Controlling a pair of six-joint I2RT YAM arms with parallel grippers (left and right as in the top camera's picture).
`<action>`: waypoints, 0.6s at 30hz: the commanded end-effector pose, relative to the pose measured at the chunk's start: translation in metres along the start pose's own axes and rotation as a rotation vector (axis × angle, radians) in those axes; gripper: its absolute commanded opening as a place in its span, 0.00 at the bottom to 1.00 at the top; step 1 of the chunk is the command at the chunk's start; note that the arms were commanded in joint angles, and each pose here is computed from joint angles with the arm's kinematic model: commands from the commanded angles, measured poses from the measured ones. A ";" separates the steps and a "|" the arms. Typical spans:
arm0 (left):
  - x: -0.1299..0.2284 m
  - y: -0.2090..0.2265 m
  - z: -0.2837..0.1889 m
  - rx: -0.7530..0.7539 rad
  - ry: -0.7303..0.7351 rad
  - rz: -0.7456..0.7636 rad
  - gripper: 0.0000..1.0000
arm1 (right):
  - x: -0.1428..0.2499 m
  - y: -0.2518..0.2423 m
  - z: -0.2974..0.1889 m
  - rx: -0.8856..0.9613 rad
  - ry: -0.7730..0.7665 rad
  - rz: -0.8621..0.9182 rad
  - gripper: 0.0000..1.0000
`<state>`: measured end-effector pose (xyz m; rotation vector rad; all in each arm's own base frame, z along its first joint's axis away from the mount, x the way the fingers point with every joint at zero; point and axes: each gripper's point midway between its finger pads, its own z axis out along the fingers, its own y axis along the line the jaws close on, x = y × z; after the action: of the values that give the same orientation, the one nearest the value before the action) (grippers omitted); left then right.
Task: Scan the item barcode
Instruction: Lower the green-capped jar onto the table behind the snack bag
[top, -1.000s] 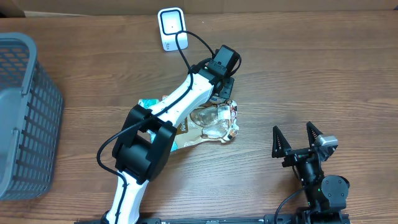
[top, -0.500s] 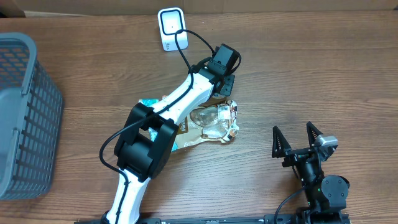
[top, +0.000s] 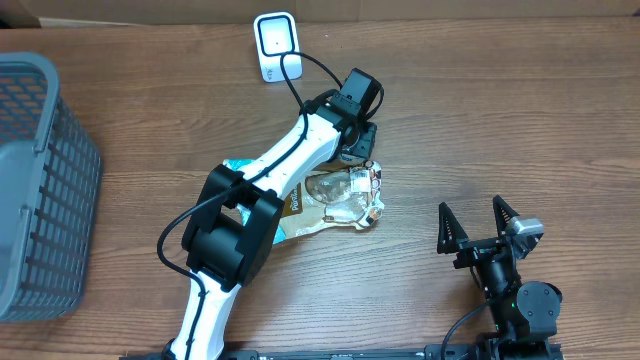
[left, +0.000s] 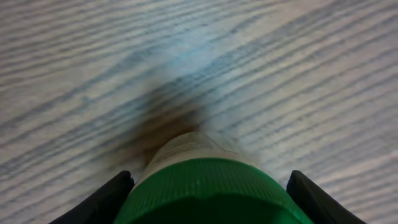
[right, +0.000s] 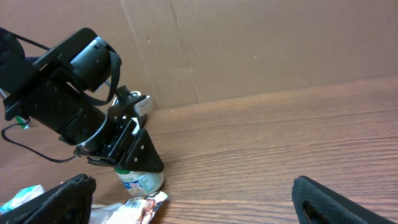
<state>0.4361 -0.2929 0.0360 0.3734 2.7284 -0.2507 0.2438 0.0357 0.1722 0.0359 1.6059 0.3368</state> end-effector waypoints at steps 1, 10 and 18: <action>0.035 -0.010 0.023 0.071 0.131 -0.027 0.57 | 0.003 -0.002 0.001 0.009 0.004 0.011 1.00; 0.035 -0.010 0.023 0.072 0.132 -0.027 0.78 | 0.003 -0.002 0.001 0.009 0.004 0.011 1.00; 0.028 -0.006 0.011 0.069 0.123 -0.033 0.91 | 0.003 -0.002 0.001 0.009 0.004 0.011 1.00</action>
<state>0.4158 -0.2987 0.0167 0.3851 2.8287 -0.3332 0.2438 0.0358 0.1722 0.0356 1.6060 0.3371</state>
